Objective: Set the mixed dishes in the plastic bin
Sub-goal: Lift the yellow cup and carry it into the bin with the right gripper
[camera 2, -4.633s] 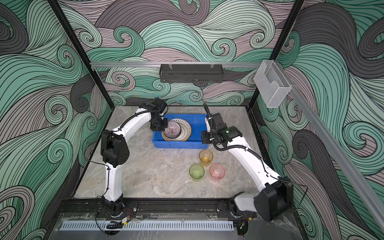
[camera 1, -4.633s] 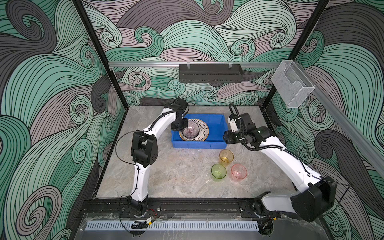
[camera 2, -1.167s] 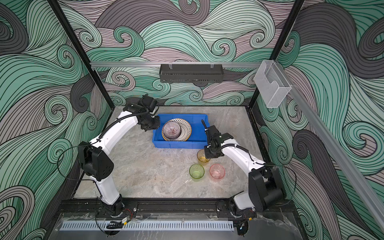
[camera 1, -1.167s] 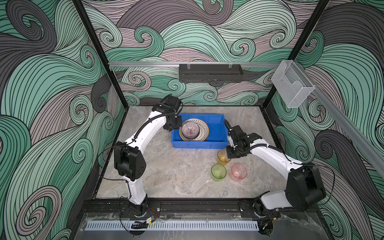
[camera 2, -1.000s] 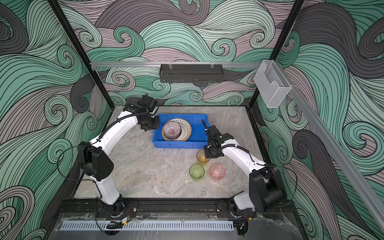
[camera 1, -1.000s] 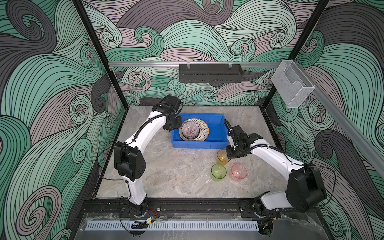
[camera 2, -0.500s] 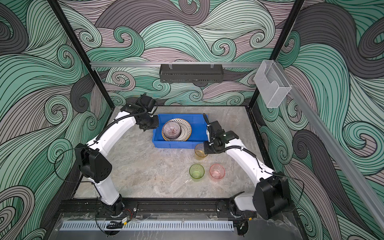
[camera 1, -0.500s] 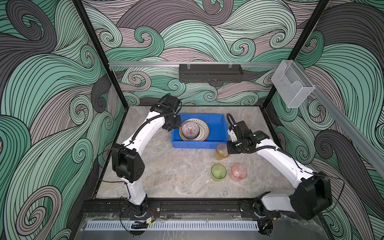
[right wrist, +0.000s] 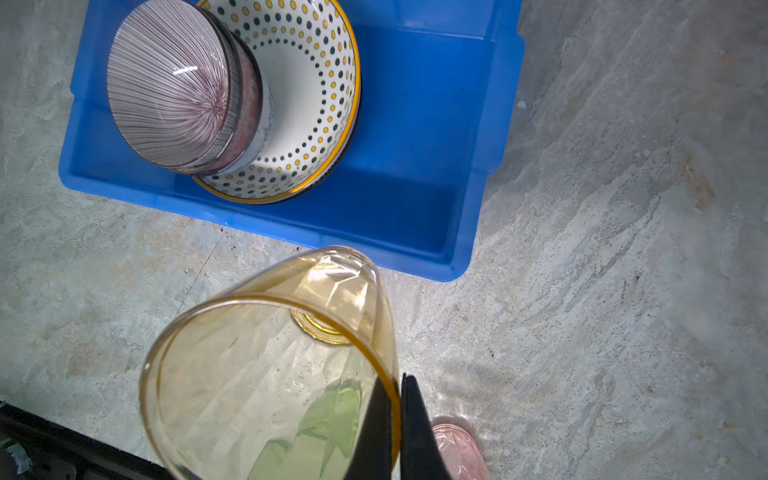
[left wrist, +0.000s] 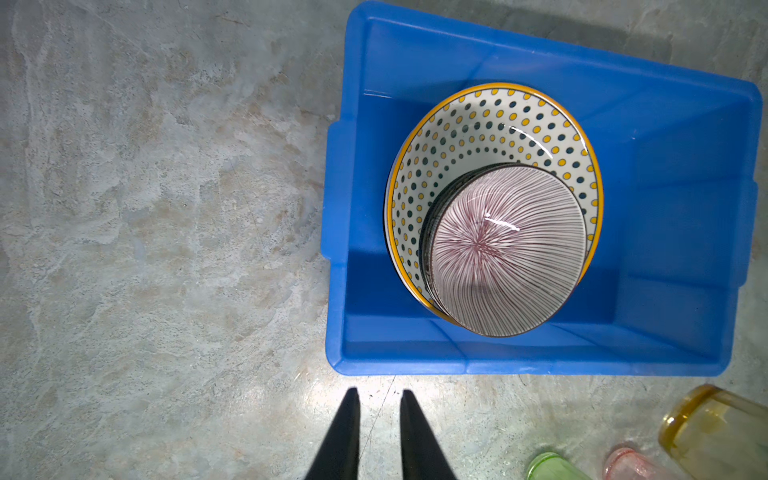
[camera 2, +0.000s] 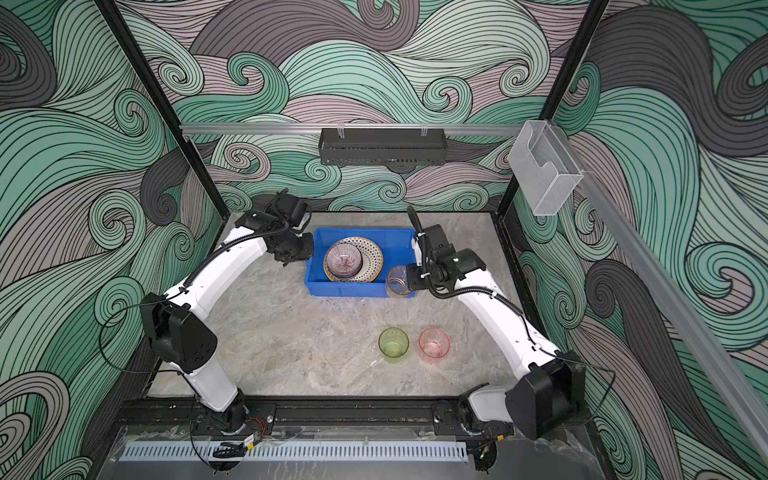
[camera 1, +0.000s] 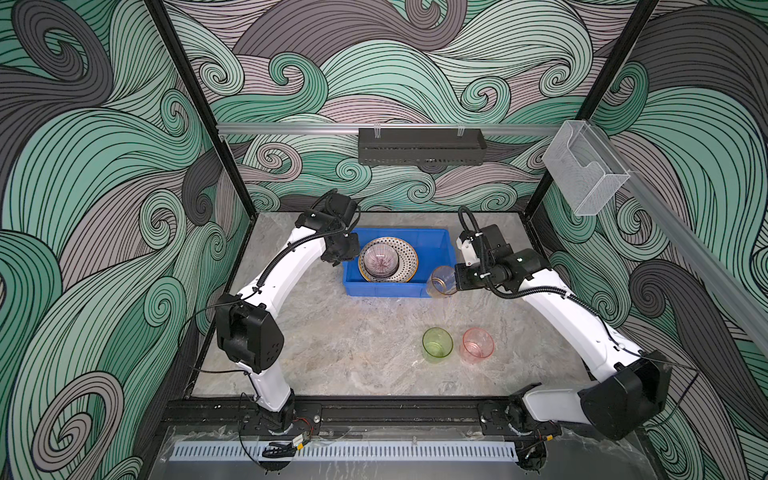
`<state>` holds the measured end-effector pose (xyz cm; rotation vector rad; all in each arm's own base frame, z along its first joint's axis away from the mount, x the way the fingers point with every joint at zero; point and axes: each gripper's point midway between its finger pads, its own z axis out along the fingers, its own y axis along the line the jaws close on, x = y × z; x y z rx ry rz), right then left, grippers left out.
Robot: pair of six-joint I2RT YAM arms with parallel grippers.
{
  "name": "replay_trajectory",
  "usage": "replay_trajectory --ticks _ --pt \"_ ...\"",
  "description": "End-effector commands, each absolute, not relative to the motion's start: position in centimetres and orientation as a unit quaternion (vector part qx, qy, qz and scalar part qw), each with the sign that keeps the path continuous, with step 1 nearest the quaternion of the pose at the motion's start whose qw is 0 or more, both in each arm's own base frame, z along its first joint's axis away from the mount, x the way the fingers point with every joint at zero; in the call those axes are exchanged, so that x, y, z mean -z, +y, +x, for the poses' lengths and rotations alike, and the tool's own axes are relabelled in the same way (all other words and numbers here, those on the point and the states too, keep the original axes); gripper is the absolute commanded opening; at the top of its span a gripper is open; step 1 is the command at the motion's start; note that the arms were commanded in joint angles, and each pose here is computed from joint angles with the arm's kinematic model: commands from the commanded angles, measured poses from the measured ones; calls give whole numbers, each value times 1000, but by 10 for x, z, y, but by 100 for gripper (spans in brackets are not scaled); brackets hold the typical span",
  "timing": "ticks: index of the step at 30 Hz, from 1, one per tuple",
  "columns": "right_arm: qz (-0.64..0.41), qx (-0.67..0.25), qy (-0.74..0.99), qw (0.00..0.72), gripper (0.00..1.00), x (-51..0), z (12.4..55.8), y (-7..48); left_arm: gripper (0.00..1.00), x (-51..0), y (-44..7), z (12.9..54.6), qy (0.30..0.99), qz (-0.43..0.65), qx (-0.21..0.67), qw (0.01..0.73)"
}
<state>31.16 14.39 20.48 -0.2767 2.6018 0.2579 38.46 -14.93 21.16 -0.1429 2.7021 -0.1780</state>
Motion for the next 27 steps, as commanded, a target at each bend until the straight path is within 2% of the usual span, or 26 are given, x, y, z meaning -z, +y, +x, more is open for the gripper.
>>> replay_trajectory --ticks 1,15,27 --pt "-105 -74 955 267 0 -213 325 140 22 -228 -140 387 967 -63 63 239" --pt "-115 -52 956 264 0 -206 371 153 22 -230 -128 388 964 -72 57 250" --pt "-112 -47 964 237 0 -179 398 156 22 -225 -122 390 964 -79 58 247"
